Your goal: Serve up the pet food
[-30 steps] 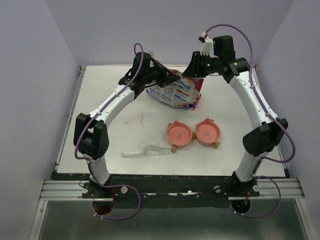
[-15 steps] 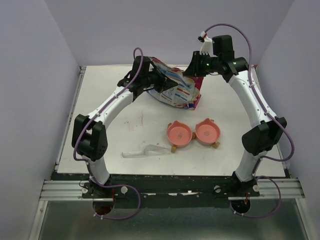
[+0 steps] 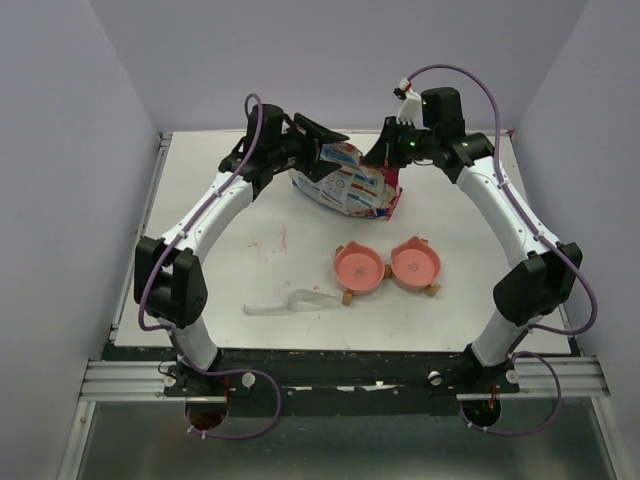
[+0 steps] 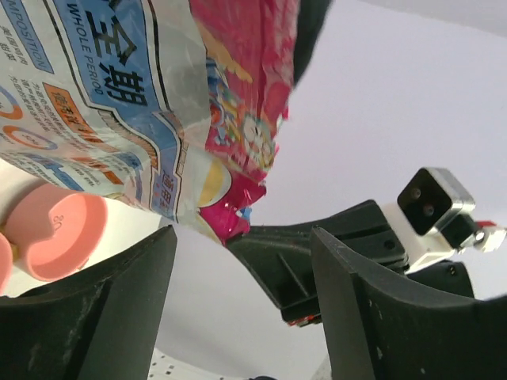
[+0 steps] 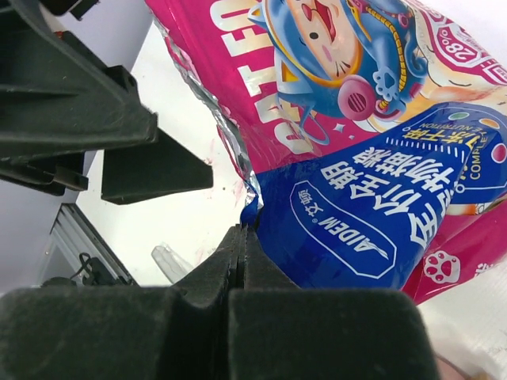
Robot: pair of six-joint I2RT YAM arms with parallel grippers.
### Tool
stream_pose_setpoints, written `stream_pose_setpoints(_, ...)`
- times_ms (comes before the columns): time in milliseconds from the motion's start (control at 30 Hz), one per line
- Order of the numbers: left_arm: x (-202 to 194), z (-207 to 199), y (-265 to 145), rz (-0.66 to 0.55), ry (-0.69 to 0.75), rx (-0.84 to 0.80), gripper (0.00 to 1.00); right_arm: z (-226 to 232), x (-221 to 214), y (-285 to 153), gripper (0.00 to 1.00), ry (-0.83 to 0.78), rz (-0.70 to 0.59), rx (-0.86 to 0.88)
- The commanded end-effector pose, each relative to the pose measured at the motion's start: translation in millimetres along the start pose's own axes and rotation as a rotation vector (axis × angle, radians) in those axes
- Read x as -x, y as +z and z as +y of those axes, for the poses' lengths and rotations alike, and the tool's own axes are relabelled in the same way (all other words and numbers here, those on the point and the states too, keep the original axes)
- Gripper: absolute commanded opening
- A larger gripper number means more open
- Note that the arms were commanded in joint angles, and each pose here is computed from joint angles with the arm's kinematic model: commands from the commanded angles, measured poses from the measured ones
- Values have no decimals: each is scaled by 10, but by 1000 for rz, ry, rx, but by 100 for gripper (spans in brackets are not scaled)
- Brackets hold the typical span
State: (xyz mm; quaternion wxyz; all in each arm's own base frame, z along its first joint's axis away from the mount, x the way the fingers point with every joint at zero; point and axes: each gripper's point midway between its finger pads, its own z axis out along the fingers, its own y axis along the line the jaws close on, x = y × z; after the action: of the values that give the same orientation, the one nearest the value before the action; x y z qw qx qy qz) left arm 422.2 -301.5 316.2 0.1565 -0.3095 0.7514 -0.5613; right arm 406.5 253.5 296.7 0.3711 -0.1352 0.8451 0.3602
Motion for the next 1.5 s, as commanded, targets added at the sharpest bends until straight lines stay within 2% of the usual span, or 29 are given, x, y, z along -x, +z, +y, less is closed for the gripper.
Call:
stream_pose_setpoints(0,141,-116,17,-41,-120,-19,74,222,-54,-24,0,-10,8,69)
stream_pose_setpoints(100,370,-154,-162,-127,-130,-40,56,216,-28,-25,0,-18,1,63)
stream_pose_setpoints(133,465,-144,-242,-166,-121,-36,53,206,-28,-13,0,-18,4,60)
stream_pose_setpoints(300,823,-135,-622,-317,-71,-21,56,194,-10,-8,0,-28,7,53)
stream_pose_setpoints(500,1148,-106,-739,-419,-28,13,52,193,-4,-15,0,-32,7,53)
stream_pose_setpoints(600,1186,-137,-679,-416,-22,9,43,197,-10,-20,0,-36,7,53)
stream_pose_setpoints(867,1082,-188,-436,-361,-23,10,42,192,1,-3,0,-35,8,52)
stream_pose_setpoints(1033,1055,-154,-330,-346,-34,17,33,185,0,-3,0,-38,8,49)
stream_pose_setpoints(1233,1056,-150,-290,-343,-33,19,34,180,-2,-11,0,-38,9,44)
stream_pose_setpoints(1467,1054,-223,-310,-346,-21,5,41,182,2,-2,0,-36,10,47)
